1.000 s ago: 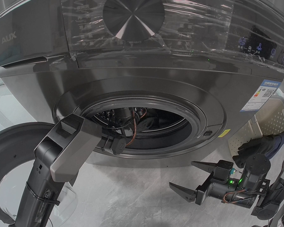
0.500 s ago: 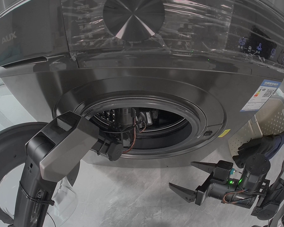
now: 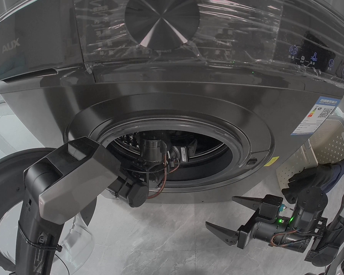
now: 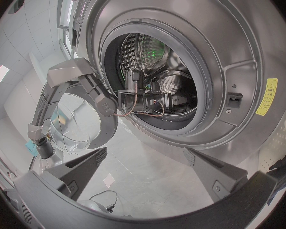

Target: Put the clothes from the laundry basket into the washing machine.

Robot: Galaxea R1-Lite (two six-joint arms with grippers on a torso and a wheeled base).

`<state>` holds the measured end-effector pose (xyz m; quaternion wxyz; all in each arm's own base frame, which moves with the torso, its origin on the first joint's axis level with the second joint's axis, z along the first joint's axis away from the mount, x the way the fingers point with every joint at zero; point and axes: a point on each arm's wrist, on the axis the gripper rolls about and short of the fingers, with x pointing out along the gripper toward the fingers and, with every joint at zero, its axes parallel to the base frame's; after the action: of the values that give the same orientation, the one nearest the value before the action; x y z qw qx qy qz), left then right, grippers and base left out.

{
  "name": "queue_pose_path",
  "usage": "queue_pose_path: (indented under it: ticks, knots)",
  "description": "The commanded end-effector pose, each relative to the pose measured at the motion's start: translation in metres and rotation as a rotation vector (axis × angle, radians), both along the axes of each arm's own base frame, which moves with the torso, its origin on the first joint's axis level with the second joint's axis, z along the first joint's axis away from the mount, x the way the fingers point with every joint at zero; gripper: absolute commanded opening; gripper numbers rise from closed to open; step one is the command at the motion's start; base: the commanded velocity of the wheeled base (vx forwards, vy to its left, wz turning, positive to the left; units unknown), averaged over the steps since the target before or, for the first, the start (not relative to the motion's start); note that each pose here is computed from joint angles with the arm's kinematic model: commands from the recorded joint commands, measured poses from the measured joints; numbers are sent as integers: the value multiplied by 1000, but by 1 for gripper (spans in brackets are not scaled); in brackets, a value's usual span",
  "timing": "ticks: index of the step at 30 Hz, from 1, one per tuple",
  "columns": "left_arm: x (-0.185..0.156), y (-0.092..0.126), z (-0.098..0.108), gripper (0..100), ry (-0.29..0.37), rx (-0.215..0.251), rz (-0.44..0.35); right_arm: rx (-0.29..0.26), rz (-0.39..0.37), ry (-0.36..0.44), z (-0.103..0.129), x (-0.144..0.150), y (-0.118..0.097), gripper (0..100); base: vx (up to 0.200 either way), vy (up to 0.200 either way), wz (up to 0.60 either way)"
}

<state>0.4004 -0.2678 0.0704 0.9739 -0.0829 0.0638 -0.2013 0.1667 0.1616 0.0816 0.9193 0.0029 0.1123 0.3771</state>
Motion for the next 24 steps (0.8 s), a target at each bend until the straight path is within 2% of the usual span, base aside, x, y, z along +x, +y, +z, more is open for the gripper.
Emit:
queue_pose_path:
  ticks: [1, 3, 9, 11, 14, 17, 20, 24]
  knots:
    - [-58, -3, 27, 100, -68, 55, -103, -6, 1, 7, 0, -3, -3, 100, 0, 0, 0]
    - [-78, 1, 29, 100, -76, 75, -129, -3, -4, 3, 1, -5, -6, 100, 0, 0, 0]
    - [-135, 14, 35, 100, -95, 55, -212, 6, -26, -9, 8, -11, -19, 100, 0, 0, 0]
    - [-171, 27, 42, 100, -101, 46, -267, 25, -52, -34, 15, -16, -30, 100, 0, 0, 0]
    - [-197, 43, 49, 100, -104, 43, -293, 41, -87, -56, 22, -21, -43, 100, 0, 0, 0]
    - [-216, 64, 56, 100, -104, 43, -296, 78, -145, -112, 36, -22, -56, 100, 0, 0, 0]
    - [-231, 82, 60, 100, -106, 41, -293, 97, -240, -163, 46, -20, -73, 100, 0, 0, 0]
    - [-248, 101, 66, 100, -137, 16, -283, 84, -317, -155, 50, -25, -90, 100, -50, 0, 0]
